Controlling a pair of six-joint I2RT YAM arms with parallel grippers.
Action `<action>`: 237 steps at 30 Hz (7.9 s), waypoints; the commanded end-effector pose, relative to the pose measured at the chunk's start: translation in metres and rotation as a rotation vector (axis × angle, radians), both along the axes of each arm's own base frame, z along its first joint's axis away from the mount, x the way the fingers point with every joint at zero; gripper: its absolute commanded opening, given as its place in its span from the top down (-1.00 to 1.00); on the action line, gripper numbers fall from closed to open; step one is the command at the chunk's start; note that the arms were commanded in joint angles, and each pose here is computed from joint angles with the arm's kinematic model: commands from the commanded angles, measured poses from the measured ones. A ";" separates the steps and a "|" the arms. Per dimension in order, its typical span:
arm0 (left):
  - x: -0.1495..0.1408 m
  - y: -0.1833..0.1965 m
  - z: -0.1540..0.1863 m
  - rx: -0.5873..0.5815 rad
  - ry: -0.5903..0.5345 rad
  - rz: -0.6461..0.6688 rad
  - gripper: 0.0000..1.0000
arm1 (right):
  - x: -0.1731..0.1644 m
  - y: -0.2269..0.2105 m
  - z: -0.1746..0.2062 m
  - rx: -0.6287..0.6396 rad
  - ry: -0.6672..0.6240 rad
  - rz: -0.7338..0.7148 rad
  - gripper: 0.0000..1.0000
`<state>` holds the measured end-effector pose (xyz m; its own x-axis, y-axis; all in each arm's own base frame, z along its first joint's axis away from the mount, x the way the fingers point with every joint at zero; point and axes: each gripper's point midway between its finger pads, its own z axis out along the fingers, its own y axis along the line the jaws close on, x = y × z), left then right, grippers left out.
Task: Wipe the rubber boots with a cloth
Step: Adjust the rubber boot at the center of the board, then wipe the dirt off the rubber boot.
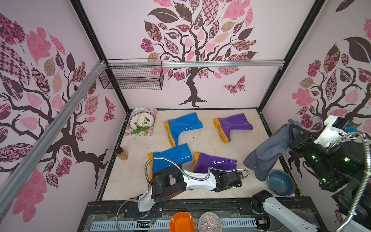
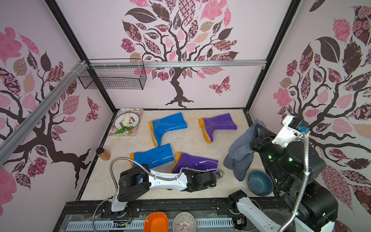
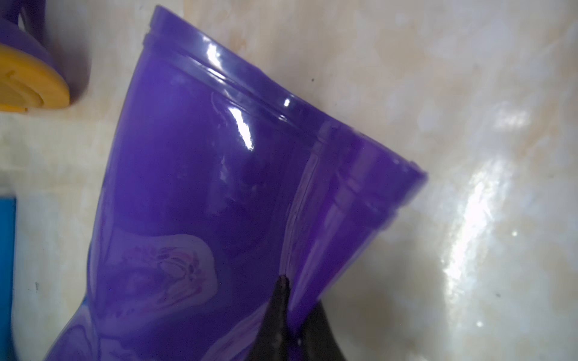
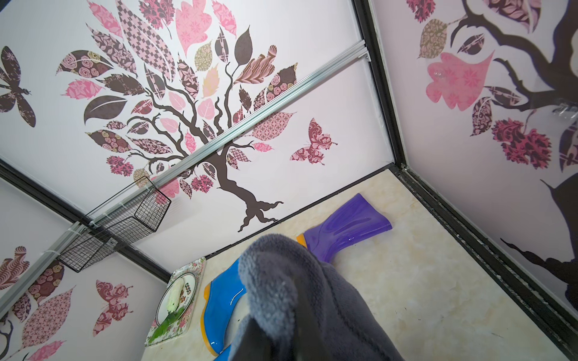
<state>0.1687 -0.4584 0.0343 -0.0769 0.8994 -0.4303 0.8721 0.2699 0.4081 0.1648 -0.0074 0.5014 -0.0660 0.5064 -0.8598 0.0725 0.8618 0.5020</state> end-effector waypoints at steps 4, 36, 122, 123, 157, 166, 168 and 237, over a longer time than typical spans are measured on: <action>0.024 -0.029 0.079 -0.177 -0.063 0.025 1.00 | -0.018 -0.021 0.015 0.028 -0.079 -0.086 1.00; 0.074 0.074 0.155 -0.880 0.051 0.724 1.00 | -0.002 0.032 -0.010 -0.006 -0.039 0.187 1.00; 0.071 0.124 0.043 -1.071 0.212 1.036 1.00 | 0.069 0.145 -0.298 0.108 0.533 0.516 1.00; 0.070 0.125 0.038 -1.058 0.218 1.038 1.00 | 0.072 0.135 -0.315 0.082 0.558 0.458 1.00; 0.034 0.125 0.022 -1.078 0.149 0.816 1.00 | -0.021 0.206 -0.417 0.044 0.943 0.753 1.00; 0.048 0.129 0.025 -1.089 0.149 0.855 1.00 | -0.044 0.216 -0.402 0.035 0.976 0.792 1.00; 0.055 0.132 0.026 -1.094 0.155 0.876 1.00 | -0.052 0.215 -0.411 0.073 0.999 0.784 1.00; 0.024 0.149 0.001 -1.109 0.084 0.757 1.00 | 0.068 0.339 -0.398 -0.012 0.777 1.114 1.00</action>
<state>0.1904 -0.3154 0.0329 -0.4826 -0.1958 -0.8537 0.3865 0.8270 -0.4082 0.2288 0.3250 0.1016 -0.8914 -0.1359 -0.4324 -0.4012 0.6806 0.6131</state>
